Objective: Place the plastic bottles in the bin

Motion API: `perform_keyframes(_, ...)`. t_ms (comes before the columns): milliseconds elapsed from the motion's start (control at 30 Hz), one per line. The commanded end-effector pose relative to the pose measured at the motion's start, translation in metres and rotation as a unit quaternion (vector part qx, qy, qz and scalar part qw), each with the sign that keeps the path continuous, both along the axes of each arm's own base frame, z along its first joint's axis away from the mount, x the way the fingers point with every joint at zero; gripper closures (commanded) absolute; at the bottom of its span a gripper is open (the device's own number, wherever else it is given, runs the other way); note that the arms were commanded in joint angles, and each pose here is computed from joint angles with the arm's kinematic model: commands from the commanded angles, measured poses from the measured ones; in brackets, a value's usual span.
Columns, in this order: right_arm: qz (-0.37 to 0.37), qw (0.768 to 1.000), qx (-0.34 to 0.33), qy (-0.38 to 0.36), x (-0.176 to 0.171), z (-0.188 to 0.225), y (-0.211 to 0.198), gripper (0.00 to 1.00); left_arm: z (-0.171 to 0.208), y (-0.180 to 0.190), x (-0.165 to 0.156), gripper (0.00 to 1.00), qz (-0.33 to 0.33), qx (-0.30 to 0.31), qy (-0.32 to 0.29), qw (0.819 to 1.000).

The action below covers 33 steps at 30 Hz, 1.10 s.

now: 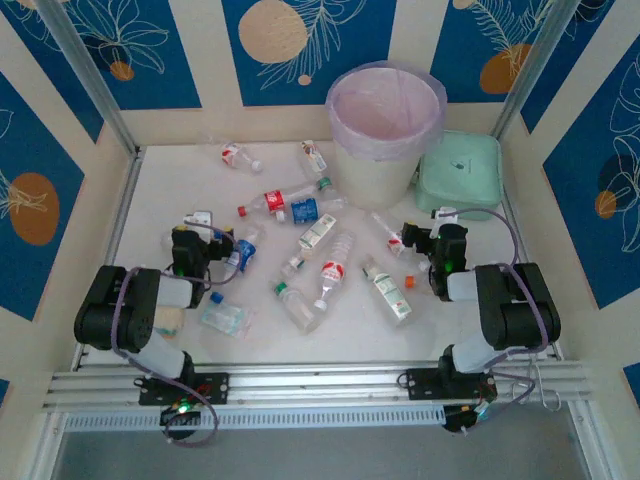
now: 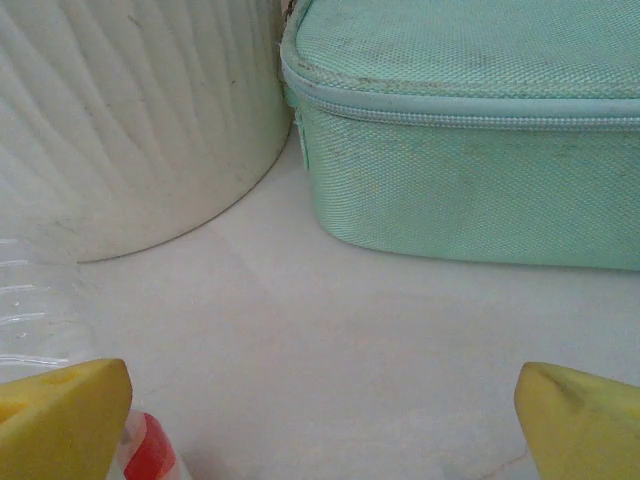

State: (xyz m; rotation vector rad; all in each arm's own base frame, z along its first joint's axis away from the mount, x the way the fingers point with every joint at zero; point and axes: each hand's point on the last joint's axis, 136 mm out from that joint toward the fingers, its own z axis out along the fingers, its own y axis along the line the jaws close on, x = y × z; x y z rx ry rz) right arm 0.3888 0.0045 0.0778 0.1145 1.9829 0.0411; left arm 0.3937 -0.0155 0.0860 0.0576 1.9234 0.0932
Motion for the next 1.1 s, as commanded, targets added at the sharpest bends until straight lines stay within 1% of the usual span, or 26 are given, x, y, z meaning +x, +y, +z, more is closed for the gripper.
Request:
perform_keyframes(0,0.004,1.0,0.003,-0.026,0.0073,0.0163,0.0023,0.01,0.0068,-0.0003,0.0024,0.01,-0.005,0.0,-0.015,1.0)
perform_keyframes(1000,0.01,1.0,0.01,-0.026,0.0065,0.0162,0.0022,0.01,0.0067,-0.0003,0.0023,0.01,-0.006,-0.001,-0.014,1.0)
perform_keyframes(1067,0.006,1.0,0.011,-0.025,0.0078,0.0199,0.0013,0.01,0.0148,0.0048,0.0029,0.01,0.01,0.001,-0.015,1.0)
